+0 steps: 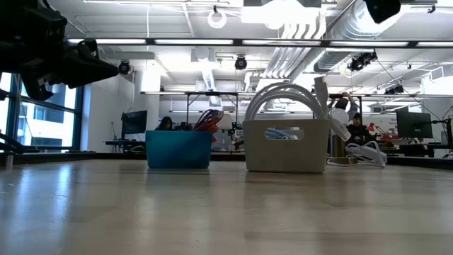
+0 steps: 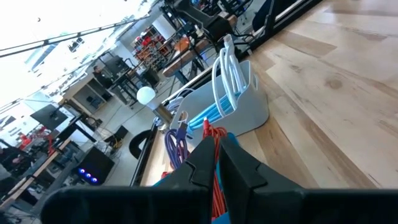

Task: Pick & Place USB Port
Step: Return to Home Position

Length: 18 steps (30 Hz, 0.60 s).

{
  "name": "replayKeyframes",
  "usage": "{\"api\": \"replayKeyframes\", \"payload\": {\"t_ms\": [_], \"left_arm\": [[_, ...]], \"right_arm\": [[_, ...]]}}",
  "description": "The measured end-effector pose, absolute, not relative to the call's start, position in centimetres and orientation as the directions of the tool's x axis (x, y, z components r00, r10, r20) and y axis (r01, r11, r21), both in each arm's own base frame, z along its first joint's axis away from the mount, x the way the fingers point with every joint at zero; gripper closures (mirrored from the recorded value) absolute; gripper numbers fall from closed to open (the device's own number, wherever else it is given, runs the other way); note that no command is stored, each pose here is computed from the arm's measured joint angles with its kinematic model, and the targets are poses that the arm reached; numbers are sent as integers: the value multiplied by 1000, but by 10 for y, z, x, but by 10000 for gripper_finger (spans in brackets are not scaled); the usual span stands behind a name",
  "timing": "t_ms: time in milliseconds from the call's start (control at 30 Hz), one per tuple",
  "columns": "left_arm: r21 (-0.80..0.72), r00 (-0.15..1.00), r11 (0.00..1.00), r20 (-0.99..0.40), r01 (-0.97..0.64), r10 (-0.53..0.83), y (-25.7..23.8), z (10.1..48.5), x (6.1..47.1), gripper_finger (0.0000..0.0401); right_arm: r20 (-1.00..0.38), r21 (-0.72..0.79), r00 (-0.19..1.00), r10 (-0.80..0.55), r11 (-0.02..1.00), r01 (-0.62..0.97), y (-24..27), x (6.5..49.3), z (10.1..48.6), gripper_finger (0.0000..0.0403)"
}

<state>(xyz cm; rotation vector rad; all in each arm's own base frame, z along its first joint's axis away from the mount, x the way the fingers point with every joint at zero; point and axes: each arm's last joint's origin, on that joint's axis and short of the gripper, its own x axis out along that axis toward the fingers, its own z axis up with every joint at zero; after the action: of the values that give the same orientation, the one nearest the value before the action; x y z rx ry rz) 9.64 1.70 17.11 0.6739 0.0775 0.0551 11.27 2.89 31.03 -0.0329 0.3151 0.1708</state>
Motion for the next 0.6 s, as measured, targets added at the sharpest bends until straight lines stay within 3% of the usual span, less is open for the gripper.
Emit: {"api": "replayKeyframes", "payload": {"t_ms": [200, 600], "left_arm": [[625, 996, 780, -53, -27, 77, 17, 171, 96, 382], [625, 996, 780, -51, -29, 78, 17, 172, 96, 382]], "right_arm": [[-81, 21, 974, 211, 977, -210, 27, 104, 273, 167], [-65, -46, 986, 154, 987, -157, 26, 106, 223, 167]]}}
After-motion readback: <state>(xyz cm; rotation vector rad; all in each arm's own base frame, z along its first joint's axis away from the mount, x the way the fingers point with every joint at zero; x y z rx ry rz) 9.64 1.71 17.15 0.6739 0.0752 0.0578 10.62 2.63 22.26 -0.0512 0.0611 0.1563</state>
